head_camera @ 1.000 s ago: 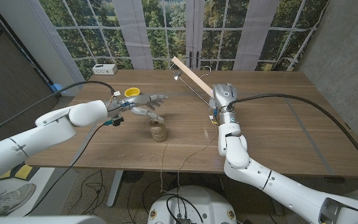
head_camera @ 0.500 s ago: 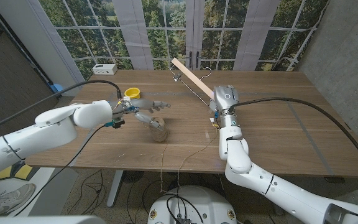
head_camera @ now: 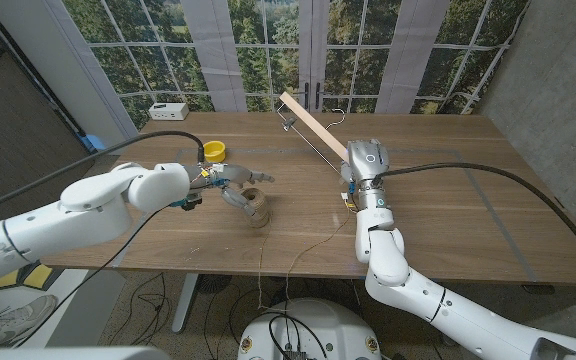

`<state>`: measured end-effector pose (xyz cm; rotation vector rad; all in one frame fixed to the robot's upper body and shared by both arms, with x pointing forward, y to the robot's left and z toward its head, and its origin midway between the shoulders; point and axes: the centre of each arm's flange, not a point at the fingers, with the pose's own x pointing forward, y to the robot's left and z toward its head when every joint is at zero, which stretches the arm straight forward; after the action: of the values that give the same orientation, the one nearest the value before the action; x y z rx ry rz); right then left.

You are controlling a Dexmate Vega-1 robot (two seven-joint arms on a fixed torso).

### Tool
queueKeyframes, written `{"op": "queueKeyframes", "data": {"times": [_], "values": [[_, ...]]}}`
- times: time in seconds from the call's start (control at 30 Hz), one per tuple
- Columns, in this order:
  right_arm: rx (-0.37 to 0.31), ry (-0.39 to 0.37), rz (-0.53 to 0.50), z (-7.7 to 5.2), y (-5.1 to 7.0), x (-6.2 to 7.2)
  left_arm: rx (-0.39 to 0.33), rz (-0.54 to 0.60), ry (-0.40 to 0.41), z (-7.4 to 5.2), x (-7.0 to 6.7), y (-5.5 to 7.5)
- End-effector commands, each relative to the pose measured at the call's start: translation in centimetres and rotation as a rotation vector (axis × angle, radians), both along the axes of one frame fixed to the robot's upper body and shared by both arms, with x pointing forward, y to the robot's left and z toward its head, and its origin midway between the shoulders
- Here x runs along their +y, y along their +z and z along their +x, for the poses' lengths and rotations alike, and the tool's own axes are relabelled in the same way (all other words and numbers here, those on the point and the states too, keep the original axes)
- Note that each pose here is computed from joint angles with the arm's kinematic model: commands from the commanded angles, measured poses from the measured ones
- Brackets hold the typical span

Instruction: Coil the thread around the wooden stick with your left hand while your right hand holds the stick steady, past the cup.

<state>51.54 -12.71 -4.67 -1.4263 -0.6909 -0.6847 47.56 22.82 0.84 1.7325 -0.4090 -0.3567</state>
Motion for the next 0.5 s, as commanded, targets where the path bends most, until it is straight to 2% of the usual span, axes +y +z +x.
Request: {"op": "queueKeyframes", "data": {"times": [0.03, 0.13, 0.27, 0.43, 0.5], "values": [[-0.006, 0.006, 0.007, -0.6, -0.5, -0.4, -0.082, 0.077, 0.100, -1.7, -1.1, -0.2], [-0.005, 0.007, 0.007, -0.7, -0.5, -0.4, -0.110, 0.082, 0.129, -1.5, -1.2, -0.5], [0.001, 0.007, 0.007, -0.7, -0.7, -0.5, -0.063, 0.083, 0.139, -0.5, -1.3, -0.9], [0.009, 0.005, 0.008, -0.7, -0.9, -0.6, -0.103, 0.118, 0.155, -0.2, -1.7, -1.4], [0.009, 0.002, 0.008, -0.8, -0.9, -0.6, -0.079, 0.121, 0.147, 0.2, -1.8, -1.5]]}}
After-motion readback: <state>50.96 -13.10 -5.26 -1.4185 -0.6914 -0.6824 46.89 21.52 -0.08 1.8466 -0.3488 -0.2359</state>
